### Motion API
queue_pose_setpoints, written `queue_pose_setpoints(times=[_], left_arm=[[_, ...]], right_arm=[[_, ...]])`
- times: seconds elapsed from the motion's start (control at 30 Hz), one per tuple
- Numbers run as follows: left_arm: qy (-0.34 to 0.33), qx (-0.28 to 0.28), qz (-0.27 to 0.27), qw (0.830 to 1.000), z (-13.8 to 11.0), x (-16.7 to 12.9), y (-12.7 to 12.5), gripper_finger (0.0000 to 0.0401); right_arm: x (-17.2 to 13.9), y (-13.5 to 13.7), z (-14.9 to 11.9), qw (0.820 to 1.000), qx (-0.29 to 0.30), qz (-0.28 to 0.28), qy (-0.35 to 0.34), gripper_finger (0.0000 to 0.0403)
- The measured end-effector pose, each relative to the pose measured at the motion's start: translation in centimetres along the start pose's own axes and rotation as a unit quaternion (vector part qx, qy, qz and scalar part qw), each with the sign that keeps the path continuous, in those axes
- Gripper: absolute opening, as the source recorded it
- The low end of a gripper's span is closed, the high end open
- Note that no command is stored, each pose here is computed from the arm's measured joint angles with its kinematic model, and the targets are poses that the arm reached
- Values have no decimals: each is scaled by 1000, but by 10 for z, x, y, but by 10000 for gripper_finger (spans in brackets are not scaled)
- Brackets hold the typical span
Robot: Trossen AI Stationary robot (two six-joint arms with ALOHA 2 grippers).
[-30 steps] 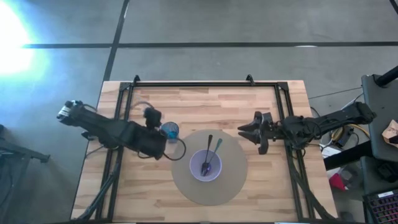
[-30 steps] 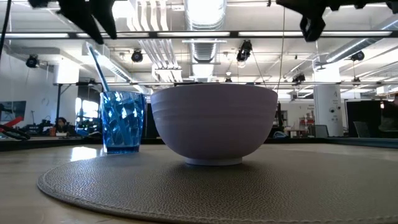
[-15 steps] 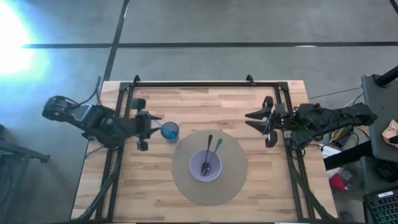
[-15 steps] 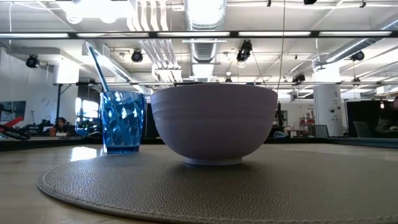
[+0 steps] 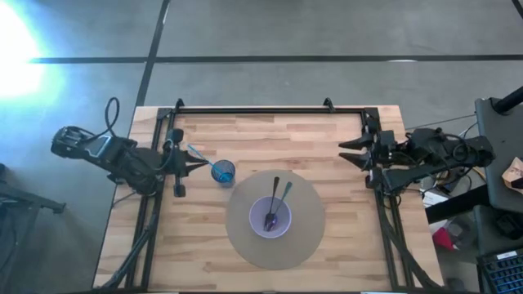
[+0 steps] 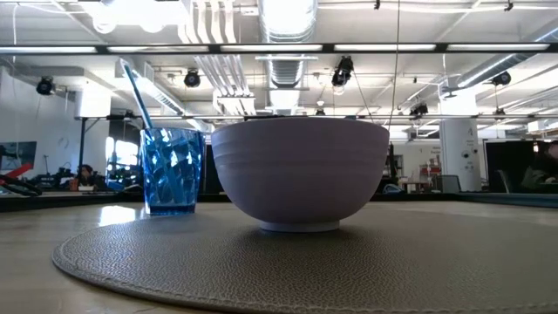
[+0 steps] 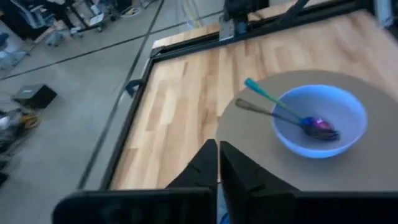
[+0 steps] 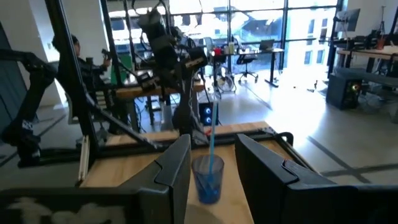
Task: Pick & Place Utensil
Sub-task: Return to Home Position
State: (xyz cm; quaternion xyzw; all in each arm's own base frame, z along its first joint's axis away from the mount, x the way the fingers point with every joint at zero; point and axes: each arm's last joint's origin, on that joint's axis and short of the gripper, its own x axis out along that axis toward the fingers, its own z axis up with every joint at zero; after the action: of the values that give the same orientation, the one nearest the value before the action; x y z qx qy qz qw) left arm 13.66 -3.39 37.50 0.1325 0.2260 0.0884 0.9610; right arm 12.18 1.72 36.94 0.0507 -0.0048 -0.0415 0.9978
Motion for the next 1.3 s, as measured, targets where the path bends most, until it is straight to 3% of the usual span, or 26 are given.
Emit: queue_pose_setpoints(times=[0.4, 0.73, 0.9, 1.1, 1.3], left_arm=[[-63, -38, -58, 996, -33, 5, -9, 1], [-108, -74, -118, 984, -80, 9, -17, 0], [-146, -79, -143, 976, -102, 11, -21, 0], [-165, -84, -142, 972, -125, 11, -23, 0], [-219, -62, -129, 965, -137, 6, -20, 0]], right_arm=[[-19, -9, -21, 1000, 0, -15, 19, 102], [-19, -12, -53, 998, 15, -20, 49, 69], [-19, -15, -64, 997, 16, -59, 54, 47], [-28, -19, -63, 997, -3, -72, 33, 13], [-47, -24, -57, 998, 4, -68, -12, 8]])
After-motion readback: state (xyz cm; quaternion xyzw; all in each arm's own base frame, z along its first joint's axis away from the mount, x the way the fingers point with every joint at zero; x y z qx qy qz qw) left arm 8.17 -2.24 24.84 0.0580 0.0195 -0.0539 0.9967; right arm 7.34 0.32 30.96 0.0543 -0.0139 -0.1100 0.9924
